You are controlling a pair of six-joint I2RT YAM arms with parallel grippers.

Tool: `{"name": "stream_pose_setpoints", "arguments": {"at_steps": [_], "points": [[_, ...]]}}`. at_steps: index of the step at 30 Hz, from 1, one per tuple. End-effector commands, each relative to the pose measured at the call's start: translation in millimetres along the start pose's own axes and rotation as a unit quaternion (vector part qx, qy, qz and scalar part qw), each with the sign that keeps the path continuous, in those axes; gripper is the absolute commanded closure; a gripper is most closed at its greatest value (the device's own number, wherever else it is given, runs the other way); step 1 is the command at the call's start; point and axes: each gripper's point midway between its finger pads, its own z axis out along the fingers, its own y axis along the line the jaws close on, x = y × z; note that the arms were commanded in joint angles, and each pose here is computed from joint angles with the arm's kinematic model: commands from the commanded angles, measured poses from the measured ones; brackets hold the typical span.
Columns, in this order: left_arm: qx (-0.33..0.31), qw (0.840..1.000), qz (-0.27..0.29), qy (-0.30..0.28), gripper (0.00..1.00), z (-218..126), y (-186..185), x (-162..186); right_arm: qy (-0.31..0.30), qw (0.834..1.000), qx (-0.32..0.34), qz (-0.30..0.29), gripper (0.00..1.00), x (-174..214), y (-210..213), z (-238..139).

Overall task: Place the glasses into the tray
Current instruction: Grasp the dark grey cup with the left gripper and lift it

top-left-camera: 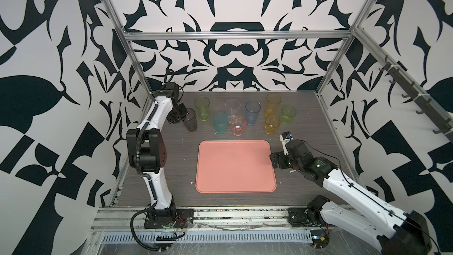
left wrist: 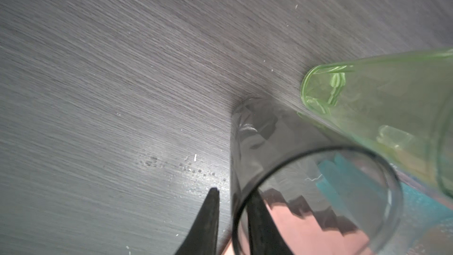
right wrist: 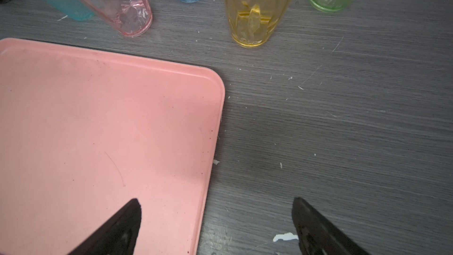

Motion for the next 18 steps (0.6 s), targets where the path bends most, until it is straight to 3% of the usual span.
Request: {"name": "stream_pose_setpoints", "arguments": {"at_steps": [1, 10, 18], "points": [[-0.021, 1.0, 0.003, 0.02, 0.8, -1, 8, 8, -0.012, 1.0, -0.004, -0.001, 0.01, -6, 2, 0], [-0.035, 0.999, 0.012, 0.014, 0.96, -17, 14, 10, -0.014, 1.0, 0.005, -0.001, 0.01, -7, -1, -1], [-0.047, 0.998, 0.031, 0.024, 0.99, -48, 26, 29, -0.034, 0.999, 0.002, 0.004, 0.01, -11, -3, -7]]}}
